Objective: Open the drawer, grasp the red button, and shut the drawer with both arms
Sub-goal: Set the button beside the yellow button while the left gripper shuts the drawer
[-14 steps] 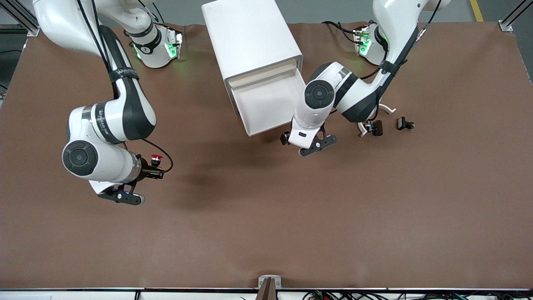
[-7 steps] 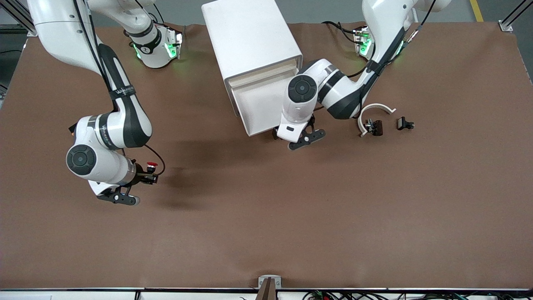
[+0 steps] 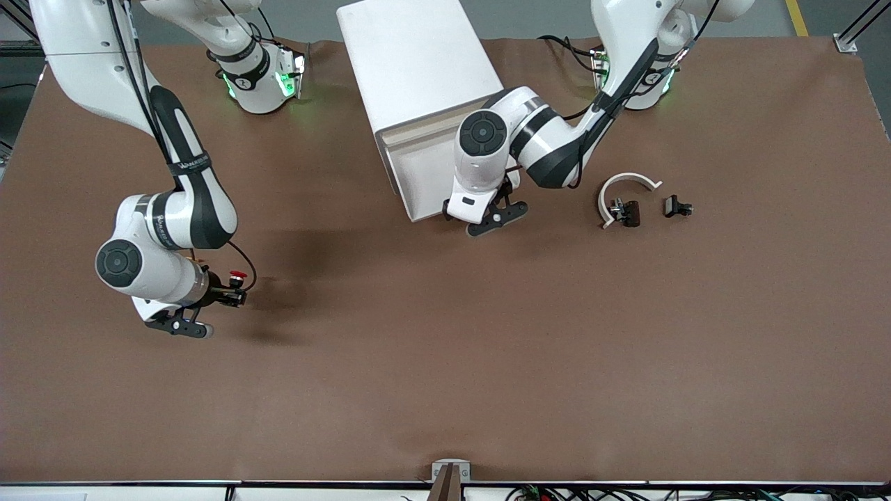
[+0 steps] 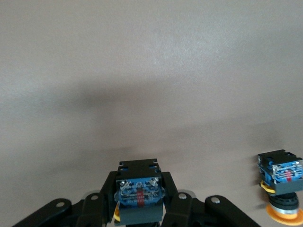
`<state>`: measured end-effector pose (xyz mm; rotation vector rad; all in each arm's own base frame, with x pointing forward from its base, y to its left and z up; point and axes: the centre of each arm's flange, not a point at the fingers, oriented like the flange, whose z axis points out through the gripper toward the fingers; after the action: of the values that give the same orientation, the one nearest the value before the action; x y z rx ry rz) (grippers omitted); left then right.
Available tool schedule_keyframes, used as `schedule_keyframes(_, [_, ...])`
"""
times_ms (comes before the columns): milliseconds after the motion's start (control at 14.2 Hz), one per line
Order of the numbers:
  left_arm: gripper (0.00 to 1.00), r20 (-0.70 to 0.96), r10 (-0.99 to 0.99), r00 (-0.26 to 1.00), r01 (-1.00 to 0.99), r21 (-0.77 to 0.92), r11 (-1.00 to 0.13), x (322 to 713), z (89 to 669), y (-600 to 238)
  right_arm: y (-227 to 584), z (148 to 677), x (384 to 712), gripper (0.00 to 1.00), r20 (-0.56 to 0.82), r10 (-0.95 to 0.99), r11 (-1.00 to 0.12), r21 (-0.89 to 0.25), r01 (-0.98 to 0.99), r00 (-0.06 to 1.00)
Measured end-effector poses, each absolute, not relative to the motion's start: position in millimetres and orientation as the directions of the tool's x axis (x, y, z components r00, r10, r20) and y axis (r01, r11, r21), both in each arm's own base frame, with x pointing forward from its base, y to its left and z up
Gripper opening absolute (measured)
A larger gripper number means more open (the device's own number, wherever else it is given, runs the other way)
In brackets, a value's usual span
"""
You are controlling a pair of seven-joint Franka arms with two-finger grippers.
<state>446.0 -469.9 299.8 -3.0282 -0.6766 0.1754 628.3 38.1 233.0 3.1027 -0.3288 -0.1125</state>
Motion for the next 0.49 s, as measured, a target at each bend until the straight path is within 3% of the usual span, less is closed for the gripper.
schedule_keyframes(494, [1.00, -0.154, 0.444, 0.883, 0.442, -0.047, -0.896, 425, 300, -495, 29, 200, 603, 0.42, -0.057, -0.221, -0.975, 0.026, -0.219, 0.974])
